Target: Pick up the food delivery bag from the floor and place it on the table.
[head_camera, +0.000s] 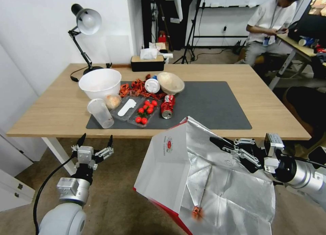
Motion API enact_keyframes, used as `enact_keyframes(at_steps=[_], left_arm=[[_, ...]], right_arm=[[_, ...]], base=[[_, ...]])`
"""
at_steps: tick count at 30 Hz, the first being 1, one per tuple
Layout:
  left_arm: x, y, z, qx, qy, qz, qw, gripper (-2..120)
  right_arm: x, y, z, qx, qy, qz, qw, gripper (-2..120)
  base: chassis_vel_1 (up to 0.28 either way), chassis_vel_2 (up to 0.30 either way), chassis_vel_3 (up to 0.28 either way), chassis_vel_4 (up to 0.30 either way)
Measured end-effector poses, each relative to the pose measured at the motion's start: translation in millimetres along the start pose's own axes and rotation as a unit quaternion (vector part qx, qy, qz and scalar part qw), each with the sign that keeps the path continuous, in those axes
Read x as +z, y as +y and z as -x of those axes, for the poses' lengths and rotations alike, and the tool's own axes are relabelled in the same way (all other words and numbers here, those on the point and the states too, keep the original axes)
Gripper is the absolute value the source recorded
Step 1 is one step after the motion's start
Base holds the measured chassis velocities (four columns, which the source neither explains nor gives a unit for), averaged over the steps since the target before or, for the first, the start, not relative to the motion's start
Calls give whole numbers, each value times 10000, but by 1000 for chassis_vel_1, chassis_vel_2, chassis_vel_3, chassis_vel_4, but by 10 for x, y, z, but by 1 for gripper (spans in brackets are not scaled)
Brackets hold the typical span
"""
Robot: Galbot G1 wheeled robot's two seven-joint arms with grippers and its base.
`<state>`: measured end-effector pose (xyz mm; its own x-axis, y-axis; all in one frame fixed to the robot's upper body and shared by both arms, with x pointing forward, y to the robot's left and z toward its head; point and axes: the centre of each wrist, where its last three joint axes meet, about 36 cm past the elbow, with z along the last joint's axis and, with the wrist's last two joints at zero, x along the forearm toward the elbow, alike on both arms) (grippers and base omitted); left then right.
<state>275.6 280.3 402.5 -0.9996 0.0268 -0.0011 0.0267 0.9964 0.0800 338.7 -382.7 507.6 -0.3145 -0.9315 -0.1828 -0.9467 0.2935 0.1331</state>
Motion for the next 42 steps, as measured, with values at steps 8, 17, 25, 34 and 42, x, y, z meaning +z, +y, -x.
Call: enact_keyframes(at_steps=[8,17,25,34,42], left_arm=[[19,3,-3,139,-100,-113,9998,100],[28,5,25,151,-131,-114,9997,100],[36,8,24,140,-122,-117,9998,100],[44,-2,14,140,-109,-130,9998,100],[66,-50,36,232,-104,-143,9996,100]], right_arm=[[-5,-3,2,-3,-2,-10,10000,0],[-11,0,7,-12,-5,-3,10000,0],[-6,-8,30,-19,-97,79,9999,0],[-111,112,197,635,-757,365,9944,0],[-249,345,481,1924,-1324,385,9716,0]], base=[[0,0,0,0],[0,0,0,0],[0,0,0,0],[0,0,0,0],[0,0,0,0]])
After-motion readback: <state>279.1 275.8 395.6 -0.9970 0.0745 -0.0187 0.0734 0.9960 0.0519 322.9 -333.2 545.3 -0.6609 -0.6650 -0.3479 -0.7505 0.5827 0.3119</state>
